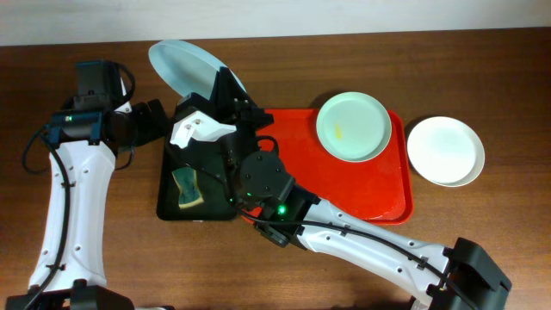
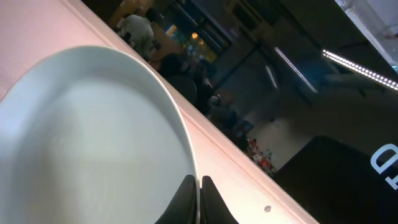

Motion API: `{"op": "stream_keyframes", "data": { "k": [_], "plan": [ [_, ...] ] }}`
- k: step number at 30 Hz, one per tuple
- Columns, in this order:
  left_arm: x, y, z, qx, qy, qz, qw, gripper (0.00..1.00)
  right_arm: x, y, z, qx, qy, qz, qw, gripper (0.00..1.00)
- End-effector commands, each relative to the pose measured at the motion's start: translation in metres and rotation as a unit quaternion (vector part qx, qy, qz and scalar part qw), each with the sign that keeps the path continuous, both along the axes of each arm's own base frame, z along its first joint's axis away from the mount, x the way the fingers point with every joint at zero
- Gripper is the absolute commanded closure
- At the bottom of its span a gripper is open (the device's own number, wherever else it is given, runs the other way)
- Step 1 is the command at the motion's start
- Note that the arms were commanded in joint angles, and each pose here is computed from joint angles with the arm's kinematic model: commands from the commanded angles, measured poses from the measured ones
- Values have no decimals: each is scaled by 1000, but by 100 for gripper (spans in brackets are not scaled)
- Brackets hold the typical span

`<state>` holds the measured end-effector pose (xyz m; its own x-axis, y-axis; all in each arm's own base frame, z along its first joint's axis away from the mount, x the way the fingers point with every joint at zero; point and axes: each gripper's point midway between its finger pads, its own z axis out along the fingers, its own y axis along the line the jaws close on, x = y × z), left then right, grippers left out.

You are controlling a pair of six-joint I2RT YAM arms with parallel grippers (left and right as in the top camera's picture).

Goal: Clean dirty plates on tray and stack at the side
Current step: 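Lift the pale green plate by its rim and tilt it over the black tray, then carry the pale green plate right and stack it on the white plate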

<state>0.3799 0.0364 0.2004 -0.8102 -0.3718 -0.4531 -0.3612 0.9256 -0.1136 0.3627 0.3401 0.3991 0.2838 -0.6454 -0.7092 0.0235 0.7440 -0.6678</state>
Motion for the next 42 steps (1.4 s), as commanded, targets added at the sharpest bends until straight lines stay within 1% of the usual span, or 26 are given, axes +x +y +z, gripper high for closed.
{"op": "stream_keyframes", "data": {
  "k": [1, 4, 8, 11, 13, 16, 18, 20, 23, 25, 27, 29, 32, 36, 39, 42],
  "plan": [
    [0, 2, 0, 2, 0, 8, 1000, 1, -5, -8, 16, 26, -7, -9, 1000, 96],
    [0, 2, 1, 2, 0, 8, 1000, 1, -4, -8, 15, 28, -6, -11, 1000, 96],
    [0, 2, 0, 2, 0, 8, 1000, 1, 2, -17, 2, 59, 20, -39, 997, 96],
    [0, 2, 0, 2, 0, 8, 1000, 1, 6, -12, -30, 54, 73, -35, 995, 96],
    [0, 2, 0, 2, 0, 8, 1000, 1, 9, -12, -54, 63, 115, -36, 991, 96],
    [0, 2, 0, 2, 0, 8, 1000, 1, 16, -28, -93, 121, 184, -64, 973, 96],
    [0, 2, 0, 2, 0, 8, 1000, 1, 19, -39, -112, 155, 215, -83, 960, 96],
    [0, 2, 0, 2, 0, 8, 1000, 1, 23, -55, -133, 206, 248, -107, 940, 96],
    [0, 2, 0, 3, 0, 8, 1000, 1, 28, -65, -146, 226, 277, -111, 927, 96],
    [0, 2, 0, 2, 0, 8, 1000, 1, 30, -70, -146, 228, 295, -103, 922, 96],
    [0, 2, 0, 2, 0, 8, 1000, 1, 31, -78, -143, 246, 311, -93, 913, 96],
    [0, 2, 0, 2, 0, 8, 1000, 1, 33, -91, -143, 278, 339, -87, 894, 96],
    [0, 2, 0, 2, 0, 8, 1000, 1, 37, -120, -150, 336, 398, -83, 850, 96],
    [0, 2, 0, 2, 0, 8, 1000, 1, 39, -183, -158, 413, 484, -74, 768, 96],
    [0, 2, 0, 2, 0, 8, 1000, 1, 39, -234, -163, 456, 509, -92, 725, 96],
    [0, 2, 0, 2, 0, 8, 1000, 1, 32, -303, -178, 515, 525, -137, 664, 96]
  ]
}}
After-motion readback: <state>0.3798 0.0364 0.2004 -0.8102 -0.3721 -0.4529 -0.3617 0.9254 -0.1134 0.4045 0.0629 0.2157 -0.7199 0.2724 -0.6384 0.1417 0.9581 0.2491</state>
